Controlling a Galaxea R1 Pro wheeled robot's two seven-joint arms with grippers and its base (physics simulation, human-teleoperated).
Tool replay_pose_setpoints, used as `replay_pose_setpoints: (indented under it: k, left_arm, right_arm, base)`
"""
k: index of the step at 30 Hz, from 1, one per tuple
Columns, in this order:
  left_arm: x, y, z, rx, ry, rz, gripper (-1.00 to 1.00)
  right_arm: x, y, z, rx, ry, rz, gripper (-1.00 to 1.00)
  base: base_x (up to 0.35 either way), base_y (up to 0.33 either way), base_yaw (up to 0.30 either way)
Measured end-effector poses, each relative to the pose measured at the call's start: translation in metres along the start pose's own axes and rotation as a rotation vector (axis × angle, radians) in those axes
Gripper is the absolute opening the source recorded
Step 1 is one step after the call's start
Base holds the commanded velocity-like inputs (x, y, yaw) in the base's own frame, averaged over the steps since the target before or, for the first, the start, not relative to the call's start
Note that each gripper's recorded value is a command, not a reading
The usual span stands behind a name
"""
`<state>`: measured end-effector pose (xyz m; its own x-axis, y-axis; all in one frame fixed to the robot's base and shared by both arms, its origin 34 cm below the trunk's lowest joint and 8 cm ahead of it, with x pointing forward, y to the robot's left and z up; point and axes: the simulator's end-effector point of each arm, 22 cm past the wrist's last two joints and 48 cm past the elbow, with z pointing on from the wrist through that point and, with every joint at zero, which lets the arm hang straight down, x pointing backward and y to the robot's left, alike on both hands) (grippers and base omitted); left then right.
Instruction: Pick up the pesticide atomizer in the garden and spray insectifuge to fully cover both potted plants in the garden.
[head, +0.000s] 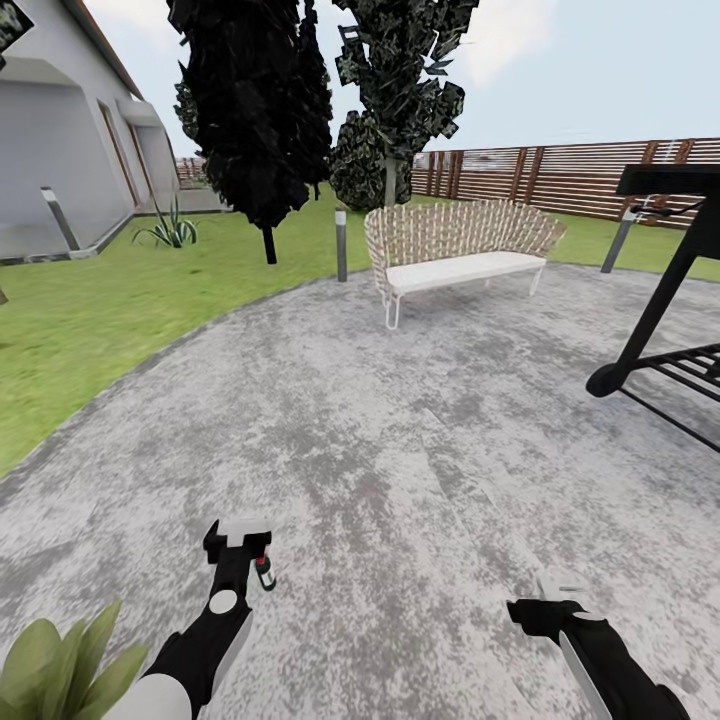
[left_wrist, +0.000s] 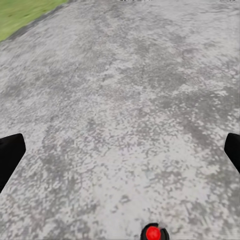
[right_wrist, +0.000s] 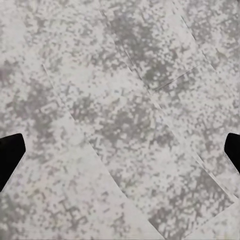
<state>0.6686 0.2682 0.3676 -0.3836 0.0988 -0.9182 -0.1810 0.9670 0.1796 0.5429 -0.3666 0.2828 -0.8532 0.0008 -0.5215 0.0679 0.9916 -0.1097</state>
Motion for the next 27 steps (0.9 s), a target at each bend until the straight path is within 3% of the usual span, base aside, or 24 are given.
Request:
replay_pose_setpoints:
  k: [21,27]
  left_arm:
    - [-0.0001,-0.0005,0.0,0.001,-0.001,0.0,1.0]
    - [0.0021,-0.0009,0.0003,0.001,0.003,0.0,1.0]
  right_arm:
    - [0.0001,-0.0001,0.0002,0.0,0.0,0.0,1.0]
    - [0.0019,-0.0002,0.0011,0.0,0.005,0.001,1.0]
  base:
    - [0.055,0.0,-0.001]
    - [0.003,0.0,-0.109]
